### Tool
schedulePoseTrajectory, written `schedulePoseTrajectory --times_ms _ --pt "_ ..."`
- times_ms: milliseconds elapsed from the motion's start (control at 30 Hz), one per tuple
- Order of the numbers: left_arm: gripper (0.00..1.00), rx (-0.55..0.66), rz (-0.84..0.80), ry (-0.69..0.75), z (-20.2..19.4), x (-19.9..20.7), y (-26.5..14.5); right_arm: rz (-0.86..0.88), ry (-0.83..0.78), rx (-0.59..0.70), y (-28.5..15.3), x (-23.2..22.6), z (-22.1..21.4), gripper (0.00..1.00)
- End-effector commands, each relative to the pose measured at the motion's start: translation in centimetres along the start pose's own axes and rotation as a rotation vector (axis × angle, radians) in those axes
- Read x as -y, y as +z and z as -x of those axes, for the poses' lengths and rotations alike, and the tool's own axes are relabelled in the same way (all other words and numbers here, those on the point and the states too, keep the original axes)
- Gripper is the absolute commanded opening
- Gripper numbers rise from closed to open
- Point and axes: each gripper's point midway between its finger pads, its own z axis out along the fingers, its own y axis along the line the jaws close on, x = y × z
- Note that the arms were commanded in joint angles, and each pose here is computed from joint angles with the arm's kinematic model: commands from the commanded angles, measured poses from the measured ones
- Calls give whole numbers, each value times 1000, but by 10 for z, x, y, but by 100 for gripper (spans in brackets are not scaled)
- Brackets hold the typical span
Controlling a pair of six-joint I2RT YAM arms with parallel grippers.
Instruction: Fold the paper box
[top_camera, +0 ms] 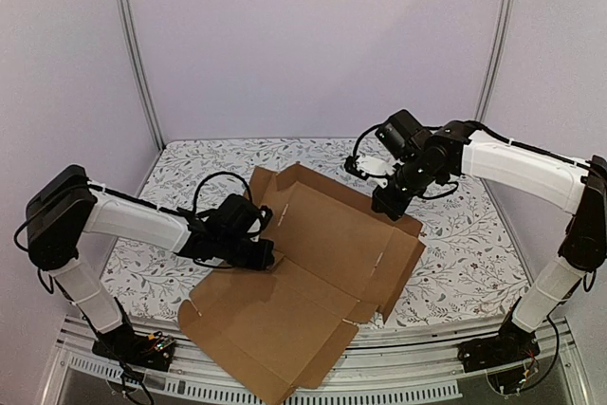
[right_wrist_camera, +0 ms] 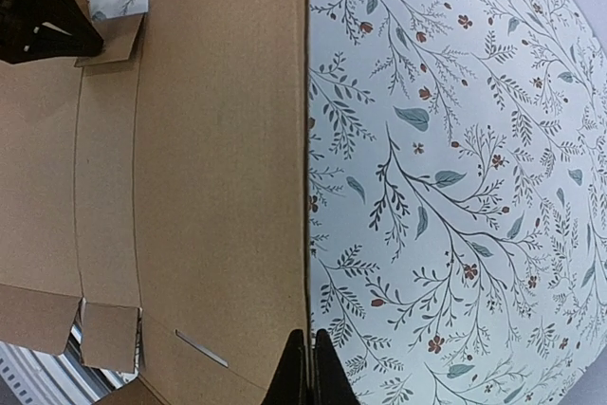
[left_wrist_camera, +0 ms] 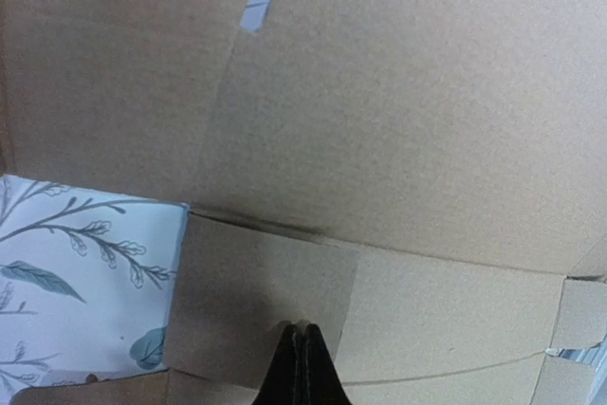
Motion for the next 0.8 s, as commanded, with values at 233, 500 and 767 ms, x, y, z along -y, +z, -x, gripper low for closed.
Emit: schedulePoseTrajectory --times_ms 233,500,767 --pt "0 158 96 76 42 -1 -65 -50 -17 41 -13 7 5 0" --pt "0 319 187 135 86 -8 -135 -110 -127 84 -20 11 10 0" --pt "0 496 338 75 112 -56 -186 -192 -360 192 -27 -1 31 0"
